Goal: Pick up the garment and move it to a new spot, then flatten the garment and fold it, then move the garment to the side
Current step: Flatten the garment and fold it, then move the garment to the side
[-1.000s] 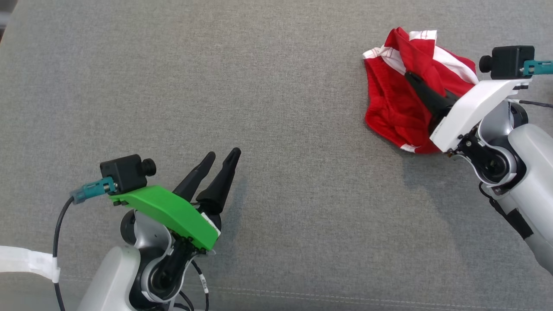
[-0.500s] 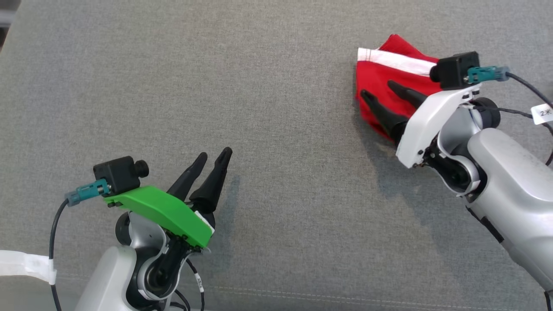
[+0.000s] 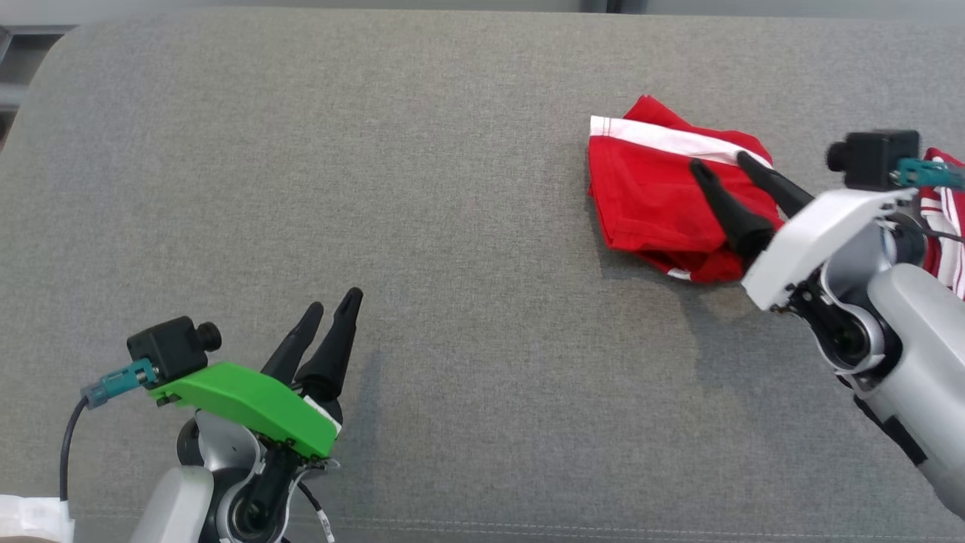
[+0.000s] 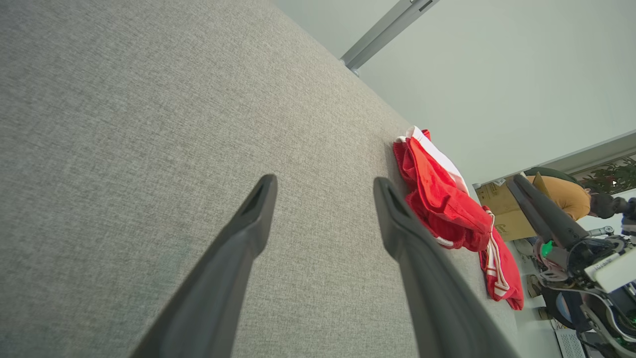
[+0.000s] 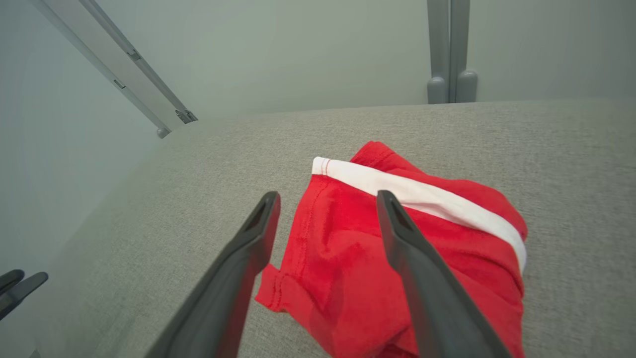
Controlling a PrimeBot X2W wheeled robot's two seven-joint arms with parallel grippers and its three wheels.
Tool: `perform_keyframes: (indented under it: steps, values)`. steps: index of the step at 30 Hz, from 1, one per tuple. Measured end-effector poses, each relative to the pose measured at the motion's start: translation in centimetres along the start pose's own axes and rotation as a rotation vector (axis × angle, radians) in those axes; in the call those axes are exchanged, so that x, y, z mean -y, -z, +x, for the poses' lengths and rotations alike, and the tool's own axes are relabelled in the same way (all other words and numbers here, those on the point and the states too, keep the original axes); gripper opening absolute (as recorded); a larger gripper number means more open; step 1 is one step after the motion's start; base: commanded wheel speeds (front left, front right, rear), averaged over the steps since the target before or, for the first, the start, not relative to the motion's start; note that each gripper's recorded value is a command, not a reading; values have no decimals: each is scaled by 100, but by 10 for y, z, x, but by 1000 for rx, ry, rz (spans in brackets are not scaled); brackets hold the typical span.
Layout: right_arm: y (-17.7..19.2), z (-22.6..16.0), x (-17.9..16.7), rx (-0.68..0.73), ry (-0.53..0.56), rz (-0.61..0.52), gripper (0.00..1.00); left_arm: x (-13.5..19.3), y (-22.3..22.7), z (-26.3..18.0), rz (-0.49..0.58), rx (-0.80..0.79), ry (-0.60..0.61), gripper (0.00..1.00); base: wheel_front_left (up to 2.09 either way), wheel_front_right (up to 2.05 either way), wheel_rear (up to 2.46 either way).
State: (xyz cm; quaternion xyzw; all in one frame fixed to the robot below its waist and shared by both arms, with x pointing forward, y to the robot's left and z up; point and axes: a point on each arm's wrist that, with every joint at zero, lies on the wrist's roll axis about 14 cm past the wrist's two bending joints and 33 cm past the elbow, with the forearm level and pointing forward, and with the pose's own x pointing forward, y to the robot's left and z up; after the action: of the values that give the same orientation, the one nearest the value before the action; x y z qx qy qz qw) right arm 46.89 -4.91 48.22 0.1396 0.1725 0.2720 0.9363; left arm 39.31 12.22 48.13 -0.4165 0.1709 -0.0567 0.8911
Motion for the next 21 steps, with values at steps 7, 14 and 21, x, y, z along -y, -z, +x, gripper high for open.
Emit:
perform_keyframes:
  steps: [7,14,21]
  values:
    - [31,-55,67,-32,244,86,100,15,9,-8,-15,-8,41,100,0,0,0]
    - [34,-72,88,21,337,190,100,26,5,-17,43,35,67,100,0,0,0]
    - [26,-70,111,70,403,250,100,25,14,-21,85,20,61,100,0,0,0]
